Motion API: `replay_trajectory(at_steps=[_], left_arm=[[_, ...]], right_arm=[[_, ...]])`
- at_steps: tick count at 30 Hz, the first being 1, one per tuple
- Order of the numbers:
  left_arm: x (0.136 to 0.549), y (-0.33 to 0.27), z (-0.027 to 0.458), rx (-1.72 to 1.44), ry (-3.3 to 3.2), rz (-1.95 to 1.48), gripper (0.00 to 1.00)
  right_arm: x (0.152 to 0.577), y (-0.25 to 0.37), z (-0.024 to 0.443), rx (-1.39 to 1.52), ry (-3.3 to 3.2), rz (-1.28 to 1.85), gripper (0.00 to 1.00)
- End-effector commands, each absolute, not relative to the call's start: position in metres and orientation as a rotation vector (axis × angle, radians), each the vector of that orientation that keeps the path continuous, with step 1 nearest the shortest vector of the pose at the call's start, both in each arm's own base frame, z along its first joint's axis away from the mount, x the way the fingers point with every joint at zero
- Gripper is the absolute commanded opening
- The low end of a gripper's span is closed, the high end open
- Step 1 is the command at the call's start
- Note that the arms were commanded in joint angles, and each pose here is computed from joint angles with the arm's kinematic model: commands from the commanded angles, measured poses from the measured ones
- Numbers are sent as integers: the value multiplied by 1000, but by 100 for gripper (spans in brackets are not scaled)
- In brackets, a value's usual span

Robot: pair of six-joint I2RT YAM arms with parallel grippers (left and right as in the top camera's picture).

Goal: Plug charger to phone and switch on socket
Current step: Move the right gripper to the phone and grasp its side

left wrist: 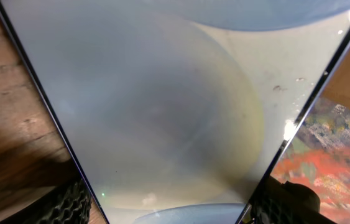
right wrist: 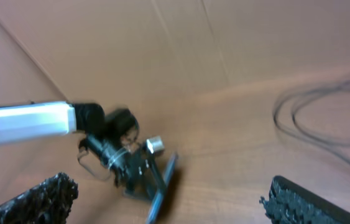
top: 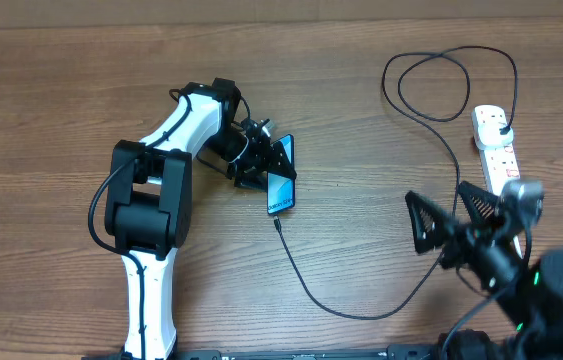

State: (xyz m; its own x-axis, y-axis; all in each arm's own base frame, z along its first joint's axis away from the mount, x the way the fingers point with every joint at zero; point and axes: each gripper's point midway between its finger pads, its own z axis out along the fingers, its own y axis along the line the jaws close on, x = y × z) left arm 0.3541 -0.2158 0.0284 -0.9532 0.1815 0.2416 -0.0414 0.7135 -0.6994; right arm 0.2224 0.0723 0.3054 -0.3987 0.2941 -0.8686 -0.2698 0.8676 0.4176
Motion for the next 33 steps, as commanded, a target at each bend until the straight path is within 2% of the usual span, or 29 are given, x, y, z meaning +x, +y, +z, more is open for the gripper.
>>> replay_trajectory(at_steps=[1,6,10,11,12,13,14,15,19,27,33], left_arm=[[350,-220,25,-114,-2594,1115,73],[350,-220,25,-115,-2595,1115,73],[350,-220,25,-115,-2595,1115,75],[350,-220,25,-115,-2595,1115,75],[351,-220,25,-117,-2597,1117,75],[351,-220,25,-118,-2599,1118,75],[351,-220,25,-119,-2600,1118,75],[351,-220,25,-119,-2600,1118,75],[351,-220,25,-120,-2601,1118,75],[352,-223,24,-136,-2608,1122,76],[353,-223,24,-140,-2612,1125,76]], right_arm=[[240,72,323,8,1982,575,100],[264,99,340,-54,2107,760,100],[280,117,330,-102,2166,899,100],[284,121,322,-102,2198,935,96],[288,123,312,-91,2234,952,88],[293,123,301,-66,2280,963,73],[296,124,290,-49,2320,971,64],[300,125,281,-36,2355,978,62],[314,139,240,-25,2490,1005,61],[330,170,157,-35,2734,1030,69],[326,208,94,-126,2887,1052,68]])
